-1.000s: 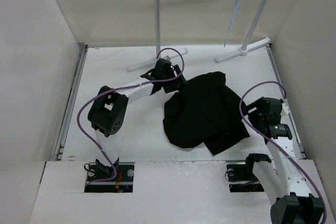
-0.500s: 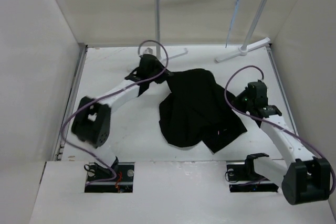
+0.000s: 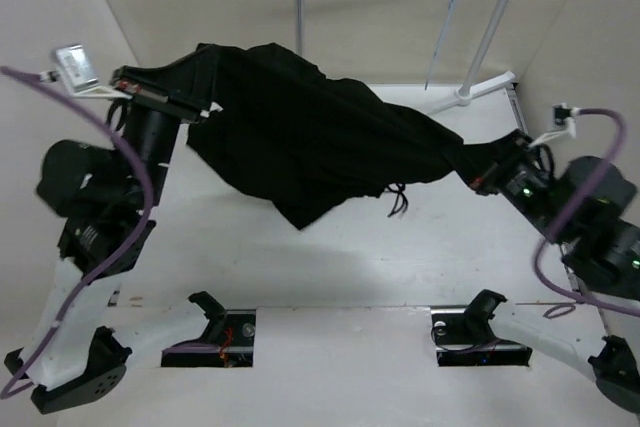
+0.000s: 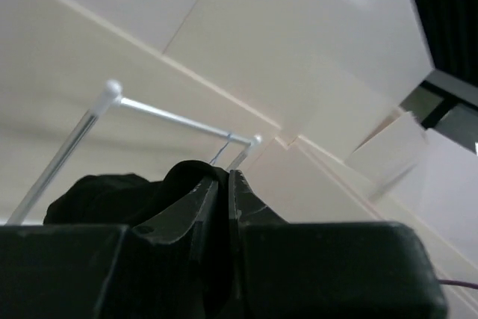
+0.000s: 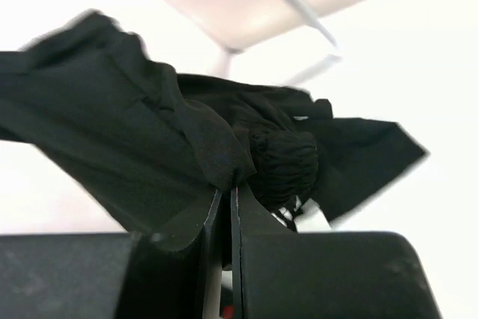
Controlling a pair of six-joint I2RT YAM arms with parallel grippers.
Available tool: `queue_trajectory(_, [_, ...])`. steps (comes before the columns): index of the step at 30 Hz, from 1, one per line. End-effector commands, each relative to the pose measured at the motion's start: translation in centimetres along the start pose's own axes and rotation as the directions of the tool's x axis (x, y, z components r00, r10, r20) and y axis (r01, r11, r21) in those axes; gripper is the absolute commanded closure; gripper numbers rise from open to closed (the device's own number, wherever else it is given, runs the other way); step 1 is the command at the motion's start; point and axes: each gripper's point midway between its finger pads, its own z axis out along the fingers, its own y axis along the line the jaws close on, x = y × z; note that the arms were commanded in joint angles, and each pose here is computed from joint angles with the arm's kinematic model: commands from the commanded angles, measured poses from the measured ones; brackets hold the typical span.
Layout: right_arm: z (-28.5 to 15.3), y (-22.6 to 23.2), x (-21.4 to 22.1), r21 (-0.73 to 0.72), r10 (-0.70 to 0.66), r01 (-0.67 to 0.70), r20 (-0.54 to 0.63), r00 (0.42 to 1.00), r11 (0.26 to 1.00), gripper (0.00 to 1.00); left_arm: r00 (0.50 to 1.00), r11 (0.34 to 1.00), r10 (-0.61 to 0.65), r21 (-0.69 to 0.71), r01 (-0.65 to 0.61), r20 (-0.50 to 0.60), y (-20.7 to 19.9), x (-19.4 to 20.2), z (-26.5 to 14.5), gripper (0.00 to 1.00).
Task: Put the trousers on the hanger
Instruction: Flatten out the trousers at the center of the board.
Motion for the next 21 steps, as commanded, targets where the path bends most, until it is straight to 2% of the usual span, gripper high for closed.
queue_trajectory(1, [-2.6,0.8,-2.5,0.024,-0.036,0.035,0.056,0.998,0.999,0.94,0.985,0.986,0.163,-0.052,-0.160,0.062,-0.1,-1.8,0.1,0.92])
queue_trajectory(3, [-2.3,1.3,-2.5,0.017,-0.056,0.055,0.052,0.997,0.998,0.94,0.975,0.973,0.222,-0.066,-0.221,0.003,0.2,0.8,0.7,0.91])
queue_trajectory(7, [1.5,-3.0,-1.9,0.177,-0.115,0.104,0.050,0.992,0.979,0.94,0.923,0.917,0.340,-0.152,-0.368,-0.181,4.4,9.5,2.4,0.89])
queue_trajectory(10, [6.1,-9.2,-0.3,0.304,-0.093,0.087,0.005,0.996,0.949,0.94,0.871,0.871,0.376,-0.199,-0.448,-0.315,9.0,16.2,2.9,0.89])
queue_trajectory(12, [8.9,-14.8,0.7,0.407,-0.056,0.052,-0.002,0.998,0.912,0.94,0.831,0.846,0.375,-0.214,-0.488,-0.412,12.2,21.4,2.7,0.88])
queue_trajectory(15, [11.2,-24.4,1.8,0.596,0.000,-0.011,0.018,1.000,0.803,0.96,0.760,0.830,0.337,-0.206,-0.518,-0.555,15.9,30.2,1.5,0.84])
queue_trajectory(16, [11.3,-27.3,1.9,0.651,0.020,-0.040,0.038,0.999,0.758,0.97,0.744,0.834,0.316,-0.202,-0.514,-0.589,16.5,32.4,1.1,0.81])
queue_trajectory(18, [11.2,-32.2,1.9,0.734,0.061,-0.101,0.081,0.995,0.671,0.96,0.701,0.850,0.253,-0.193,-0.490,-0.667,16.9,36.9,-0.4,0.67])
queue_trajectory(21, [10.9,-35.4,1.1,0.782,0.087,-0.159,0.134,0.987,0.602,0.89,0.719,0.865,0.204,-0.222,-0.450,-0.665,16.5,36.8,-1.5,0.46])
